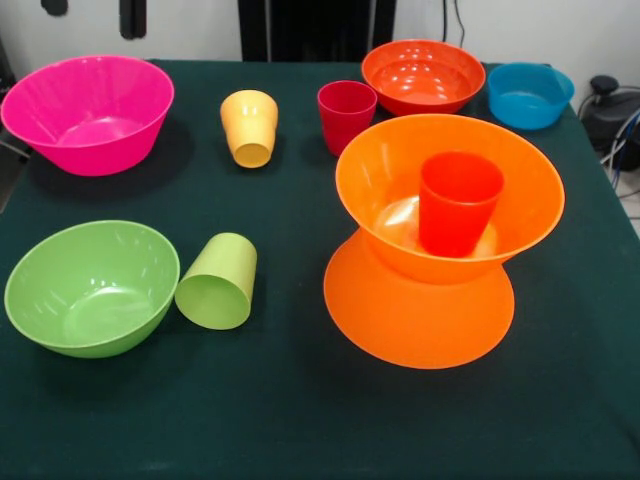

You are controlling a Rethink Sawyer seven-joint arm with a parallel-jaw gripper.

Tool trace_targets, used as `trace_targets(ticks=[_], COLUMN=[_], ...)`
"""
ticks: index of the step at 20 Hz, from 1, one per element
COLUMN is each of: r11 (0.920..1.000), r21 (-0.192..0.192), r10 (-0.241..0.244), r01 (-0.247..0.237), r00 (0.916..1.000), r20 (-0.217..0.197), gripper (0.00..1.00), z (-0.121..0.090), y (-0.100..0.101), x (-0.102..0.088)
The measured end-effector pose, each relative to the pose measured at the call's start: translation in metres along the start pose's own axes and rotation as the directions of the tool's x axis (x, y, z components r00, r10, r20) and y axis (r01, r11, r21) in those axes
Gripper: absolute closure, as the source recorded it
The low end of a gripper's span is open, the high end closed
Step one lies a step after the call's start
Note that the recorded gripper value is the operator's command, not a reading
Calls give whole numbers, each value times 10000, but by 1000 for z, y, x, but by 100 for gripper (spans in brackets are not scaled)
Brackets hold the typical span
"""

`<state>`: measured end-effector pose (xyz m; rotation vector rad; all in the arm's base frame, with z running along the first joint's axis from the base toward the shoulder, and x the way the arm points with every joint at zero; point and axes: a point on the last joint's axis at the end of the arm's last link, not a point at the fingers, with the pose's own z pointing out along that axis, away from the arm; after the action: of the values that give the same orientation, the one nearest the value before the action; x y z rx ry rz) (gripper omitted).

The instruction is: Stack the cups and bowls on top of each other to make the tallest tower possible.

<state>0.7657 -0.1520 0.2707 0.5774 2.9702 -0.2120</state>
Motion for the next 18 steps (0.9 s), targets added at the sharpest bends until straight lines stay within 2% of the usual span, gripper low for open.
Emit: trace_targets(ticks=[5, 8, 14, 18], r11=[9988, 9968, 9862, 9732], r21=[304, 546, 956, 1063], r10=[382, 589, 1301, 1948], r01=[-380, -590, -1348, -2038], r00=[9993, 9983, 9900, 9768], r20=[-58, 23, 538, 891], gripper=[0, 0, 0, 0], z=[-18, -20, -12, -3], y=[-28, -41, -72, -88], x=[17, 26, 40, 48])
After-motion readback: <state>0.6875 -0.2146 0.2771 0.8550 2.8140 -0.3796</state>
